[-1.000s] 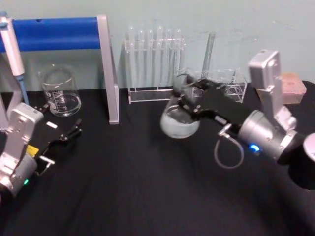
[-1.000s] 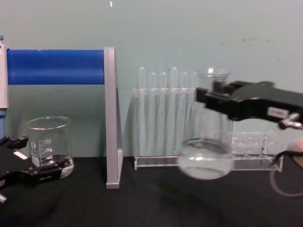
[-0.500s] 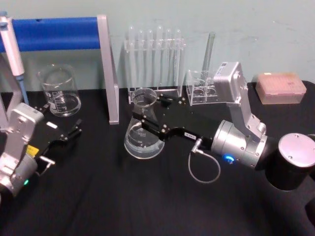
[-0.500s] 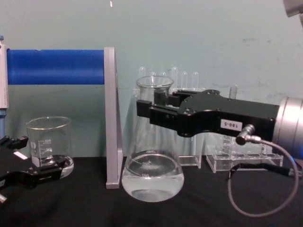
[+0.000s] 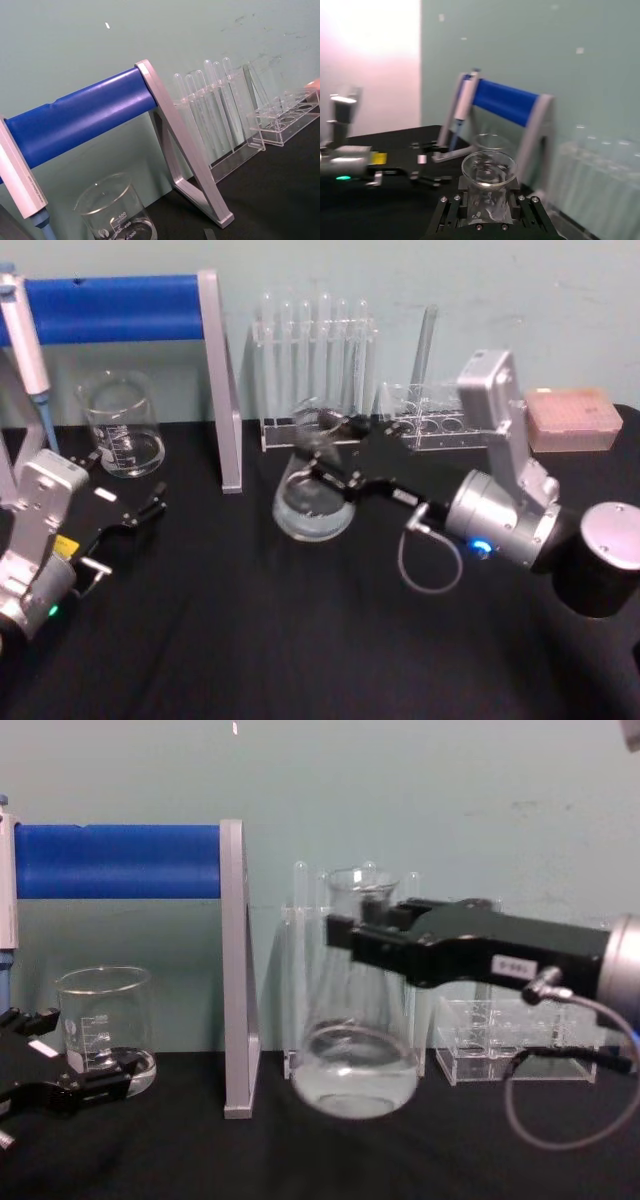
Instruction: Grasp the erlenmeyer flask with one hand, shake it three times, then place it back.
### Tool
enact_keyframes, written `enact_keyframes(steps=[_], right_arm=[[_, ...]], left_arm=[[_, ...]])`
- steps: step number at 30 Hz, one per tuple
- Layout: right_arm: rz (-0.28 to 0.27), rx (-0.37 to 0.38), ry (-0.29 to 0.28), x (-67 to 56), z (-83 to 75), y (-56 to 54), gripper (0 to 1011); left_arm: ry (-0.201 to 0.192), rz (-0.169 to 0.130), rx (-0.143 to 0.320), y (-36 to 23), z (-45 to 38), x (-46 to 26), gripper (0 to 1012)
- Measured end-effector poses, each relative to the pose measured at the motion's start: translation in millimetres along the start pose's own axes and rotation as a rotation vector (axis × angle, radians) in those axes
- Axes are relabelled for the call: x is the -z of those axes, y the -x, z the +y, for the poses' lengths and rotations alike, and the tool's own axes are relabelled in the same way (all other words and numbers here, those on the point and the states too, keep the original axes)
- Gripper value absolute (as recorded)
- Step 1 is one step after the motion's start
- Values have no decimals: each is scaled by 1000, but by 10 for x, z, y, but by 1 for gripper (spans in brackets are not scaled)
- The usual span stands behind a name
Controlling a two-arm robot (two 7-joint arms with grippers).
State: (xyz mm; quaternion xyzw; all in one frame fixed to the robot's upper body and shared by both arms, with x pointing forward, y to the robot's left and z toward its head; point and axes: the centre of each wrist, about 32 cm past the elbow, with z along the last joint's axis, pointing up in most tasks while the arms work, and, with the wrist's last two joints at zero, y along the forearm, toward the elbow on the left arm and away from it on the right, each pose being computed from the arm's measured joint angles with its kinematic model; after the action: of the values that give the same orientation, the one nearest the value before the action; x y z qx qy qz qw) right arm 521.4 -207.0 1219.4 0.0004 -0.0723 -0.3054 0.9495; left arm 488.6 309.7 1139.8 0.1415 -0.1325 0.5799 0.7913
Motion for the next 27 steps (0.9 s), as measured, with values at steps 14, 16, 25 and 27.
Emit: enact_keyframes(steps=[14,16,25,27], right_arm=[[-13,311,5,1,-470,-275,453],[-15,355,8,0,-547,-300,453],[-21,429,13,-15,-678,-328,453],[-20,429,13,-17,-677,-327,453]], left_arm=[[0,0,0,0,0,0,1001],[0,0,0,0,0,0,1001],[0,0,0,0,0,0,1001],[0,0,0,0,0,0,1001]])
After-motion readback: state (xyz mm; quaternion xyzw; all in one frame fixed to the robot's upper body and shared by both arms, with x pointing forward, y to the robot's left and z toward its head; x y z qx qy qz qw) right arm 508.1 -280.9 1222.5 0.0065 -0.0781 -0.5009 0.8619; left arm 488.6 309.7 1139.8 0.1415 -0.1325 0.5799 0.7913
